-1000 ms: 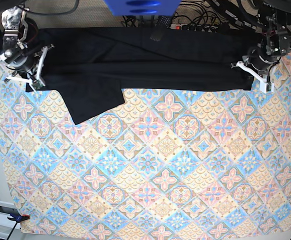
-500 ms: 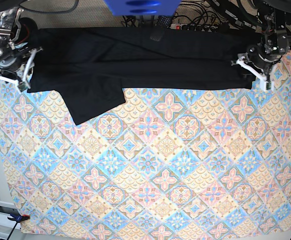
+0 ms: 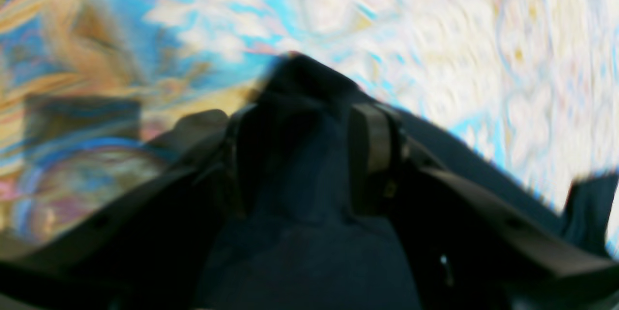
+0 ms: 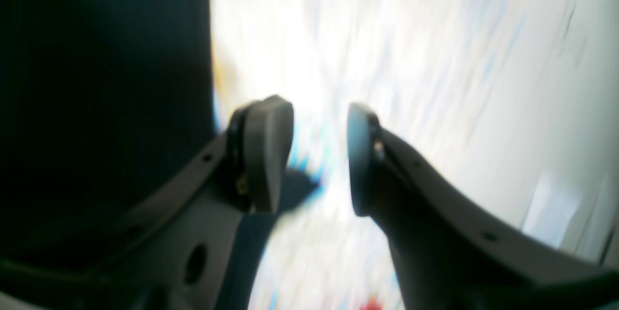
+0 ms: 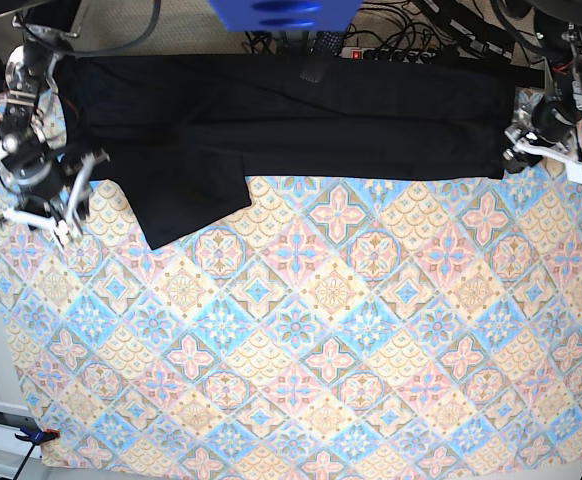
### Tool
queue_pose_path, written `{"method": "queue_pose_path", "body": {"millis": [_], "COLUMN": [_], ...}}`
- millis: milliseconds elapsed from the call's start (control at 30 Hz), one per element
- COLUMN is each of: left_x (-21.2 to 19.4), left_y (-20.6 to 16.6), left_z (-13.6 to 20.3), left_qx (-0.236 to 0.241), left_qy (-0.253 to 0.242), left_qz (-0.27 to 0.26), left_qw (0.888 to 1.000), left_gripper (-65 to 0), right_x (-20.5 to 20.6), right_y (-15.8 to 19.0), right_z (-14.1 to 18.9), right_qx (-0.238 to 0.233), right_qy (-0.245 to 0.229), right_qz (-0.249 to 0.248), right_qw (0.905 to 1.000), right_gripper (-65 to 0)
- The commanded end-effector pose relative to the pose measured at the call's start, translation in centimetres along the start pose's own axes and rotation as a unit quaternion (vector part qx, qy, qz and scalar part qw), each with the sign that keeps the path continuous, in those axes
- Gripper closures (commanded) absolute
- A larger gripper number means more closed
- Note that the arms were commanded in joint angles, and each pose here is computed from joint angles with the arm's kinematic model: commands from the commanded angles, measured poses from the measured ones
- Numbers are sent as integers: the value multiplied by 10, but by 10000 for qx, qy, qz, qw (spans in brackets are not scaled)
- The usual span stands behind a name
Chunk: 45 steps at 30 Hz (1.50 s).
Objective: Fold the T-shirt properly
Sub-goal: 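Regrasp the strip end with the right gripper and pull it taut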
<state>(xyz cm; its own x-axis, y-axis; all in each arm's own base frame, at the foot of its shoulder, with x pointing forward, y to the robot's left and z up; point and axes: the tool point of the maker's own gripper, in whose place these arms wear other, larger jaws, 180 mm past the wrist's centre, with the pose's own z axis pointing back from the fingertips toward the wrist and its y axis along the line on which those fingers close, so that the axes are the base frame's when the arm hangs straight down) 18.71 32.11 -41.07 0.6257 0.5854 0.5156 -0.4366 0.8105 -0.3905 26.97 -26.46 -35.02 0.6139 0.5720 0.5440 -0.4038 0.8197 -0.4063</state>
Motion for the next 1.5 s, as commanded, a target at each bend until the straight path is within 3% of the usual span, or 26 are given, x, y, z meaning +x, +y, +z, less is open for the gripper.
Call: {"method": "queue_pose_path", "body": {"millis": [0, 167, 333, 433, 667, 1067, 1300, 1467], "left_x": [15, 25, 25, 24, 25, 25, 25, 25], "left_y": [-5, -15, -16, -17, -16, -16, -16, -16], "left_z": [5, 6, 6, 6, 6, 6, 6, 6], "left_qx": [-151, -416, -441, -446, -436, -427, -432, -432], "left_qy": [-164, -179, -149, -146, -143, -140, -146, -146], "left_qz": [31, 258, 264, 278, 264, 246, 245, 245], "left_qw": [9997, 9986, 9986, 9985, 9986, 9987, 9987, 9987], "left_gripper": [-288, -288, -288, -288, -285, -284, -282, -282], "right_x": [15, 20, 0, -1, -7, -24, -16, -13], "right_y": [-3, 7, 24, 30, 53, 87, 118, 127], "right_z": [-2, -42, -74, -88, -107, -116, -115, -115], "right_qx": [0, 422, 869, 1054, 1447, 1834, 2175, 2251], "right_qy": [-179, 66, 493, 489, 539, 740, 762, 757], "right_qz": [107, 7, -235, -344, -430, -644, -105, -138], "right_qw": [9998, 9991, 9947, 9926, 9871, 9781, 9730, 9713], "right_gripper": [-223, -223, -224, -265, -405, -407, -276, -139]}}
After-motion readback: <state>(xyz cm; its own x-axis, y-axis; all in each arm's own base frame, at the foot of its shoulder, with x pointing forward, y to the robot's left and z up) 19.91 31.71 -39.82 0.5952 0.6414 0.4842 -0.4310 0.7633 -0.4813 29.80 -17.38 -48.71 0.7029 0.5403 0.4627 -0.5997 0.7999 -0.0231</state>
